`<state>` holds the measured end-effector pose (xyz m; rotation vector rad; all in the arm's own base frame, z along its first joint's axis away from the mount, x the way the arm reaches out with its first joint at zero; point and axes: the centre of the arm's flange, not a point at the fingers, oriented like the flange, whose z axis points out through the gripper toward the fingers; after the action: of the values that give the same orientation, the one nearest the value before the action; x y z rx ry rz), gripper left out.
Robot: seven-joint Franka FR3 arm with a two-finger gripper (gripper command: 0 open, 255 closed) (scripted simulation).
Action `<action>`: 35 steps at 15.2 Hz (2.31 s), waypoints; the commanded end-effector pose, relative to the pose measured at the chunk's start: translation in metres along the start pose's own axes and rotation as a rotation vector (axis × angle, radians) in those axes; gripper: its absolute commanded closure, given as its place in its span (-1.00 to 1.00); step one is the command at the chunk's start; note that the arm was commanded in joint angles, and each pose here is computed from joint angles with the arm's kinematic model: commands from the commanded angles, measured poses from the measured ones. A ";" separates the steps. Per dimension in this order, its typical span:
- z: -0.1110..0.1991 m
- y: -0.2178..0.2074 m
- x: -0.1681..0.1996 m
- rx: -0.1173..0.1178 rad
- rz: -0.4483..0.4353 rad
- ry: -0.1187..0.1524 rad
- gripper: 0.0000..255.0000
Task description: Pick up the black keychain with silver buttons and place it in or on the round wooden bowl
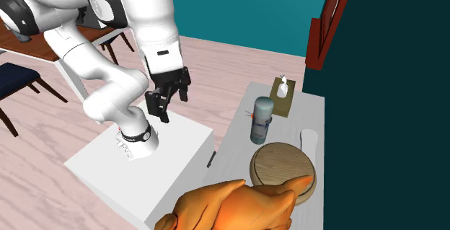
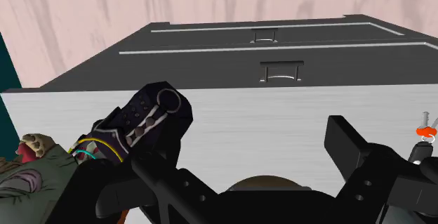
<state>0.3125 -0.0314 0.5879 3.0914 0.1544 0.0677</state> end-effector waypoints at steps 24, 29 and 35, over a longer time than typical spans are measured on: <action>0.154 -0.234 0.110 0.023 -0.010 0.001 -1.00; 0.187 -0.286 0.133 0.028 -0.012 0.002 -1.00; 0.217 -0.318 0.148 0.031 -0.014 0.002 -1.00</action>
<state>0.4369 0.2883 0.3661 3.1205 0.1791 0.0675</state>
